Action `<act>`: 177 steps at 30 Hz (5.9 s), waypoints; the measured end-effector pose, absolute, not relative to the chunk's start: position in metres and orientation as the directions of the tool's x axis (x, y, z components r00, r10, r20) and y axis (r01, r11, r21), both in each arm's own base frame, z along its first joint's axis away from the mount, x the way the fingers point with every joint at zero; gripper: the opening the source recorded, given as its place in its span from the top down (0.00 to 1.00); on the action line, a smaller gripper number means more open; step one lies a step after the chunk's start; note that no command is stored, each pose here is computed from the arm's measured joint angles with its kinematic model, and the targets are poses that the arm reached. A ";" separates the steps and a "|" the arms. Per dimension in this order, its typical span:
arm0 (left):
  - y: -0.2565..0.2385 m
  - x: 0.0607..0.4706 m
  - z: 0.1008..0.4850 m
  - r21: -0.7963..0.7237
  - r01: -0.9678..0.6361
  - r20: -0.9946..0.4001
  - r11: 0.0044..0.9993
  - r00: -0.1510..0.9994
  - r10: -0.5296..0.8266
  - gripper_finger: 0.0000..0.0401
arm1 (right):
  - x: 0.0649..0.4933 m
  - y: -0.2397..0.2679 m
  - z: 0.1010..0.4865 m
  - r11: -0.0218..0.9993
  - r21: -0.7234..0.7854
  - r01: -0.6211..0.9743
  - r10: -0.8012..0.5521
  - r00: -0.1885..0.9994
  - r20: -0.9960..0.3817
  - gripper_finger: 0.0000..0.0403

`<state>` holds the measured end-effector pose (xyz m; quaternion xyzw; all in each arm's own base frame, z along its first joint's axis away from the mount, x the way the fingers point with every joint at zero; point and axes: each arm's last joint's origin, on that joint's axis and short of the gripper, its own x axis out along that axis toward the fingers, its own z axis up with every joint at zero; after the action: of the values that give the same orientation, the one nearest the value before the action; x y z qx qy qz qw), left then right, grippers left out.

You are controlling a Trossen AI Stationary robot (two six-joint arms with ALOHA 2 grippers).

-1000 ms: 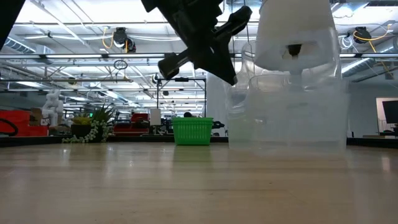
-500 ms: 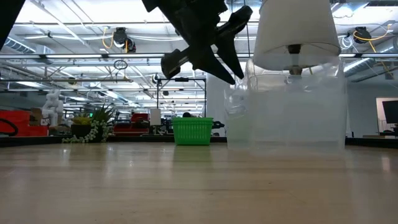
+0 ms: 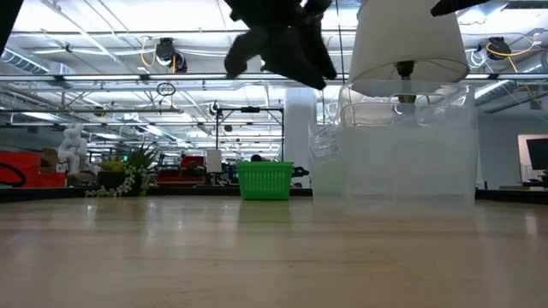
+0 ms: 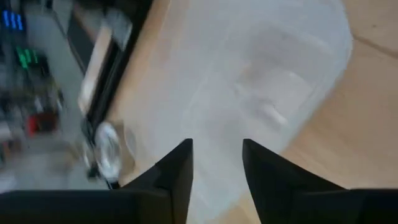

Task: Stack baskets by color
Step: Return to Home Position

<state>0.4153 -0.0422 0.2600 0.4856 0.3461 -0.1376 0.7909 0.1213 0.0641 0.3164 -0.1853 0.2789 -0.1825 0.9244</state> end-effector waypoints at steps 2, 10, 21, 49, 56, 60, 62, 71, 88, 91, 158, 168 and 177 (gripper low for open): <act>-0.042 0.413 0.262 0.647 0.498 -0.682 0.577 0.716 0.146 0.68 | 0.127 0.066 0.308 0.862 -0.452 0.229 -0.434 0.794 -0.425 0.73; -0.035 0.389 0.252 0.408 0.376 -0.842 0.832 0.506 0.185 0.83 | 0.144 0.063 0.260 0.923 -0.358 0.141 -0.311 0.821 -0.479 0.89; -0.037 0.359 0.251 0.324 0.129 -0.855 0.937 0.465 0.231 0.99 | 0.145 0.053 0.228 0.997 -0.078 0.013 -0.063 0.728 -0.683 0.98; -0.027 0.259 0.235 0.195 -0.117 -0.382 0.974 0.905 0.186 0.99 | 0.155 0.042 0.199 0.969 0.122 -0.213 0.240 0.718 -0.653 1.00; -0.021 0.237 0.272 0.203 -0.145 -0.228 0.968 0.955 0.191 0.98 | 0.142 0.028 0.227 0.989 -0.071 -0.129 0.077 0.863 -0.499 1.00; -0.015 0.218 0.281 0.182 -0.179 -0.147 0.967 0.967 0.207 0.99 | 0.132 0.019 0.237 0.987 -0.154 -0.049 -0.021 0.906 -0.423 1.00; -0.013 0.210 0.274 0.172 -0.189 -0.114 0.967 0.971 0.210 0.99 | 0.128 0.017 0.238 0.986 -0.157 -0.059 -0.008 0.919 -0.395 1.00; -0.009 0.181 0.210 0.058 -0.212 -0.065 0.976 0.974 0.216 0.99 | 0.130 0.010 0.209 0.977 -0.211 -0.024 -0.022 0.976 -0.215 1.00; -0.004 0.164 0.173 0.111 -0.282 -0.082 0.953 0.953 0.292 0.97 | 0.128 0.002 0.164 0.972 -0.234 0.024 -0.040 0.997 -0.066 1.00; -0.002 0.163 0.170 0.104 -0.293 -0.092 0.950 0.949 0.303 0.98 | 0.128 0.002 0.164 0.978 -0.207 0.027 -0.042 0.997 -0.066 1.00; -0.002 0.150 0.154 0.090 -0.270 -0.044 0.959 0.961 0.274 0.99 | 0.103 0.001 0.173 0.969 -0.245 0.035 -0.024 0.999 0.045 1.00; -0.002 0.150 0.154 0.096 -0.269 -0.044 0.958 0.961 0.274 0.99 | 0.097 0.000 0.172 0.964 -0.257 0.072 -0.062 0.997 0.049 1.00; -0.002 0.150 0.154 0.097 -0.269 -0.045 0.958 0.961 0.274 0.98 | 0.097 -0.001 0.172 0.961 -0.261 0.091 -0.081 0.996 0.046 1.00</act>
<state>0.1502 -0.0019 0.1542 0.0450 0.0288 0.1372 0.9891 0.0966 -0.0006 0.1717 -0.1328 -0.0176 -0.0434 0.9900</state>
